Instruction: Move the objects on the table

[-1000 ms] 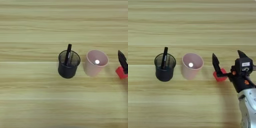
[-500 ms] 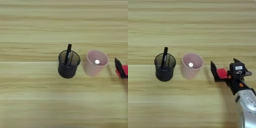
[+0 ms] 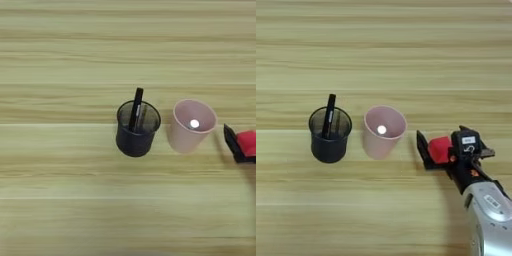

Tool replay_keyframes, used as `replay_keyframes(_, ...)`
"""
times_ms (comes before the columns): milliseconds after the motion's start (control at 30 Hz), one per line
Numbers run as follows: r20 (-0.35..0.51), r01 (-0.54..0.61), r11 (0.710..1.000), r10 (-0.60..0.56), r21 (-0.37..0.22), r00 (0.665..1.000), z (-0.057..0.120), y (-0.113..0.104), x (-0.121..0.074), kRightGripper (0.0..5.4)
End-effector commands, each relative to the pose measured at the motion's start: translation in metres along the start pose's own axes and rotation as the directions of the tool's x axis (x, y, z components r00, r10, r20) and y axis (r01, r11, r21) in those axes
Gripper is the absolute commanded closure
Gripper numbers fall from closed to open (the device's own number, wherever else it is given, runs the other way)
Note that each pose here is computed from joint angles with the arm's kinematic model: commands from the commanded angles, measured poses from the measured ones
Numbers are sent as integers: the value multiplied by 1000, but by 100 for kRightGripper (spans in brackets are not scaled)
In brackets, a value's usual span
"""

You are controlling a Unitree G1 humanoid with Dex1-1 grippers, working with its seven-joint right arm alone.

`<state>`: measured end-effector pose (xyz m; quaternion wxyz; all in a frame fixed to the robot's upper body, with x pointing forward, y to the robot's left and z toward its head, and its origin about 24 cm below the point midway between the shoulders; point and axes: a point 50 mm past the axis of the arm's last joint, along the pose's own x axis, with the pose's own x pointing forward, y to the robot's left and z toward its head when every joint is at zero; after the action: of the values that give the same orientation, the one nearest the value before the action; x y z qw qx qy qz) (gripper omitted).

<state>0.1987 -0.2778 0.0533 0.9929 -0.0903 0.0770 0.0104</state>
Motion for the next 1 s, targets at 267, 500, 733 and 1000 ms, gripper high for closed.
replay_keyframes(267, 23, 25, 999, -24, -47, 999, 11, -9, 9, 5)
replay_keyframes(500, 3, 31, 999, -30, -43, 1000, 7, -11, 11, 5)
replay_keyframes(733, -15, 23, 999, -24, -37, 1000, 5, -11, 11, 5)
replay_keyframes(1000, -29, 21, 999, -22, -32, 999, 3, -11, 12, 5)
